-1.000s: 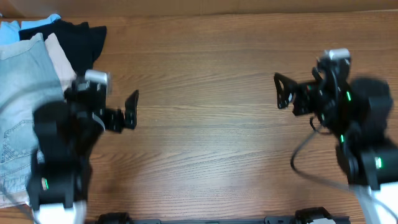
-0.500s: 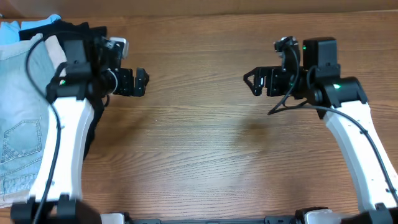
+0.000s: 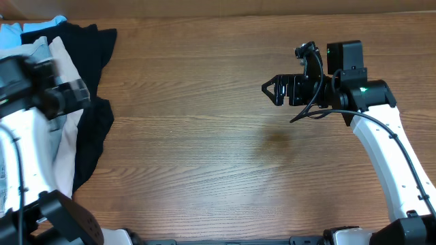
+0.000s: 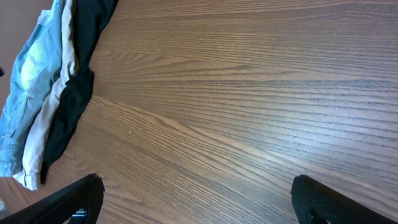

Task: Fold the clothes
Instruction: 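Reach the left gripper to the denim shorts on the clothes stack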

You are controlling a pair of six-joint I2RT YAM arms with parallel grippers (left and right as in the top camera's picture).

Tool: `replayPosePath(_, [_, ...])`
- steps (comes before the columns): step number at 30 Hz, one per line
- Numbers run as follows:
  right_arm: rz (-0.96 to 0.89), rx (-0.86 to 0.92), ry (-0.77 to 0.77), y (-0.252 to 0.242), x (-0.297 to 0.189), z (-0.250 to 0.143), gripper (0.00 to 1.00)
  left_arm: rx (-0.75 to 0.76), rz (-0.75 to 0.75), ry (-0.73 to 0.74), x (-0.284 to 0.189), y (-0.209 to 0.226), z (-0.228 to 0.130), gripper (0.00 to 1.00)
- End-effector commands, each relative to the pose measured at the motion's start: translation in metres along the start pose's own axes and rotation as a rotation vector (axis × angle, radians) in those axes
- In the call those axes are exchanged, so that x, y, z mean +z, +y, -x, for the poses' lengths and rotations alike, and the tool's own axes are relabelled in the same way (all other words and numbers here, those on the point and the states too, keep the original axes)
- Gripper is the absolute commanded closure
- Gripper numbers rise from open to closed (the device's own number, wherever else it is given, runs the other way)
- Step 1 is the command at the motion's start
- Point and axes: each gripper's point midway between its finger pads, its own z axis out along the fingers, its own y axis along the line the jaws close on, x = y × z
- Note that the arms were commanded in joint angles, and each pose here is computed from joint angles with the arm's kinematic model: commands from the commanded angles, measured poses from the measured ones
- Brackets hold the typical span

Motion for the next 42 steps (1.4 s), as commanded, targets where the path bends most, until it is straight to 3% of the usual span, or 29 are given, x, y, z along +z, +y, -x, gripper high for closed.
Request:
replayPosePath(1, [0.014,-0.024,-0.034,0.006,-0.008,0.011,0.00,-0.111,0.080,-0.011,-0.003,0.046,0.003,0.00])
replayPosePath(8, [0.013,-0.005,-0.011,0.006,-0.007,0.005,0.00,-0.284,0.368,-0.019,0.005,0.155,-0.009,0.00])
replayPosePath(12, [-0.002,0.013,0.020,0.003,-0.007,-0.003,0.00,-0.330,0.408,-0.061,0.012,0.193,-0.008,0.00])
replayPosePath(17, [-0.033,0.014,0.018,-0.002,-0.007,-0.003,0.00,-0.374,0.373,-0.042,0.021,0.205,-0.020,0.00])
replayPosePath(21, [-0.032,0.015,0.019,-0.002,-0.007,-0.003,0.00,-0.405,0.514,-0.014,0.012,0.235,-0.034,0.00])
replayPosePath(30, [-0.033,0.015,0.019,-0.002,-0.007,-0.003,0.00,-0.721,0.604,-0.022,-0.013,0.281,-0.075,0.01])
replayPosePath(39, [-0.032,0.012,0.014,-0.002,-0.007,-0.002,0.00,-0.758,0.598,0.051,-0.005,0.283,-0.103,0.08])
replayPosePath(42, [-0.032,0.015,0.018,-0.002,-0.007,-0.003,0.00,-0.757,0.596,0.061,0.007,0.287,-0.107,0.02])
